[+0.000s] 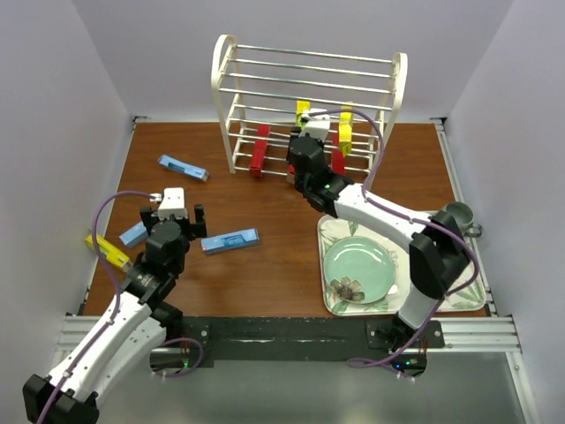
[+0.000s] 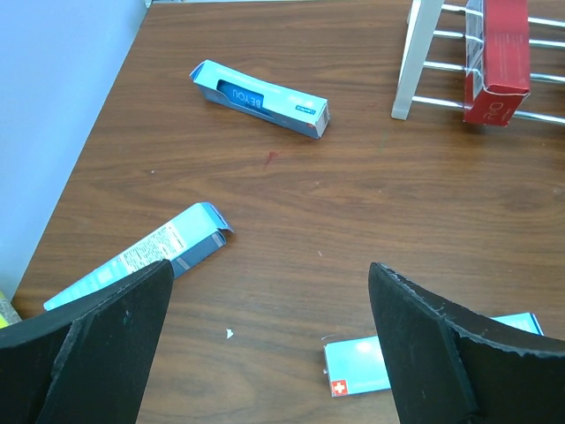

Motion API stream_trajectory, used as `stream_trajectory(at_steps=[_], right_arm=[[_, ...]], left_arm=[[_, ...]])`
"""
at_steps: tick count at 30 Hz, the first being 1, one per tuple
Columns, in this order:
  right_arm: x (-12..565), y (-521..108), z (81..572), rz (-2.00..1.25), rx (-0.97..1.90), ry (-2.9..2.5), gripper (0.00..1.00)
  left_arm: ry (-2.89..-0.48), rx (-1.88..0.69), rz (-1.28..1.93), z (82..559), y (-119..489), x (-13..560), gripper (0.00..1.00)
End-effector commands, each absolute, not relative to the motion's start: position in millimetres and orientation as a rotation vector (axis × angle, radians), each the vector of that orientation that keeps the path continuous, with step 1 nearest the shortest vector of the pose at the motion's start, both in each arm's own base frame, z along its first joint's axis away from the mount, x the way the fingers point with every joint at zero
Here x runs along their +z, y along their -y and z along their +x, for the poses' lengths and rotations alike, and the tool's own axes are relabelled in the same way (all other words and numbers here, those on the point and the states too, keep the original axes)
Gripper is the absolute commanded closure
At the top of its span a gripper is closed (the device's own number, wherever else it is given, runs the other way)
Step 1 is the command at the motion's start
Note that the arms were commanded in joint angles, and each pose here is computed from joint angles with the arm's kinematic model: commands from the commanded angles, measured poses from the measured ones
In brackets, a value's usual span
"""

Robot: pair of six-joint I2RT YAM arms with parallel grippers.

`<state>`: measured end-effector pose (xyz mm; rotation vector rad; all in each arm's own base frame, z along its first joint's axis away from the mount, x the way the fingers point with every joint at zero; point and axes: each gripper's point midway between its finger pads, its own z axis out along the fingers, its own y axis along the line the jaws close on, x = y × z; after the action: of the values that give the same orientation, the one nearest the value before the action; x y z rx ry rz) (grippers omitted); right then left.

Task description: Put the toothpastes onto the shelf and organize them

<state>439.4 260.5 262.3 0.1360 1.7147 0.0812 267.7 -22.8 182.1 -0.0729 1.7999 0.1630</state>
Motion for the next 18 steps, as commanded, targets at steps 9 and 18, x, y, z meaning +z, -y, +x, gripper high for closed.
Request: stream_trajectory(at_steps=[9,18], right_arm=[[304,-264,476,0.4,0.03,-1.534,0.81],[278,-272,488,0.366,-0.033,-1.579,0.74]], left_arm=[[-1.727,0.134,-0.106,267,31,198,0.04],[-1.721,0.105,-0.069,266,41,198,0.04]])
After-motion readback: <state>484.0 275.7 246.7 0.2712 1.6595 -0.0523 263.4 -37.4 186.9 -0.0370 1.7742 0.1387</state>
